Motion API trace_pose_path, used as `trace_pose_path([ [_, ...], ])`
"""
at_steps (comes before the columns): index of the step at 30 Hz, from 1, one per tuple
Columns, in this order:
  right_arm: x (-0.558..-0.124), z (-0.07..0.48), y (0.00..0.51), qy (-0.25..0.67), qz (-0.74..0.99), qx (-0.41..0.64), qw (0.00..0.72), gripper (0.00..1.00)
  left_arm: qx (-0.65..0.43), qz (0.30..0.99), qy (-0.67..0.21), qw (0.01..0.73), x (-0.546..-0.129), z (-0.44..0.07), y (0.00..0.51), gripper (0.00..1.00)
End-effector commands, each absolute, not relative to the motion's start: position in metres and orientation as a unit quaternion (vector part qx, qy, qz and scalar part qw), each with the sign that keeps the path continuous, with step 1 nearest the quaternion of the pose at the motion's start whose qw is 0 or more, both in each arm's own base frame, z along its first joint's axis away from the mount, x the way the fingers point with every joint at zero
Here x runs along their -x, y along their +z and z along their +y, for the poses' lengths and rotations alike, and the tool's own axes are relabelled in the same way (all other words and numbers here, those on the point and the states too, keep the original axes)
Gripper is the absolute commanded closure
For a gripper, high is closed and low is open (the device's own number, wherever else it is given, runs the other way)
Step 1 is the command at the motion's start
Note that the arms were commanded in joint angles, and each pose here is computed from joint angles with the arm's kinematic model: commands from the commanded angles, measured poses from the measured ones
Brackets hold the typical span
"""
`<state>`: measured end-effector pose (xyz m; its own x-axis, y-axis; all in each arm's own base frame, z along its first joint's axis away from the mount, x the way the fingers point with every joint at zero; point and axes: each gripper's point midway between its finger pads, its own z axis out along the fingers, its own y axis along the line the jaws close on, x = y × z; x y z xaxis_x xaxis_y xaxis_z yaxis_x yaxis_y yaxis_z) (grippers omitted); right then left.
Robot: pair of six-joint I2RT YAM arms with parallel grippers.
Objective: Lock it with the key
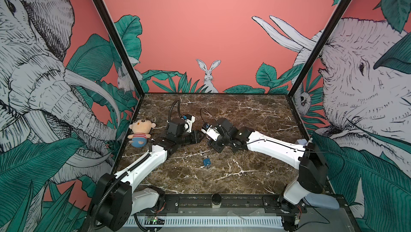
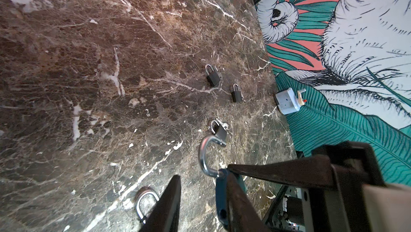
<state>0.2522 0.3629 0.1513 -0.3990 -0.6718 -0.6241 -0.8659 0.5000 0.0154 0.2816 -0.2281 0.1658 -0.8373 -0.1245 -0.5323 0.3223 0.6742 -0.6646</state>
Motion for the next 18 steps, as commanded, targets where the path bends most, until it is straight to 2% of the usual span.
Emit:
trace_pose_path([
  [1,-0.253,0.370,0.175,0.188,0.805,0.466,0.315,0.91,-0.074,0.856,-0.410,0.307,-0.290,-0.235,0.186,0.64],
  [18,-0.251,0.376,0.183,0.191,0.798,0.472,0.322,0.92,-0.079,0.852,-0.426,0.293,-0.296,-0.248,0.180,0.66],
])
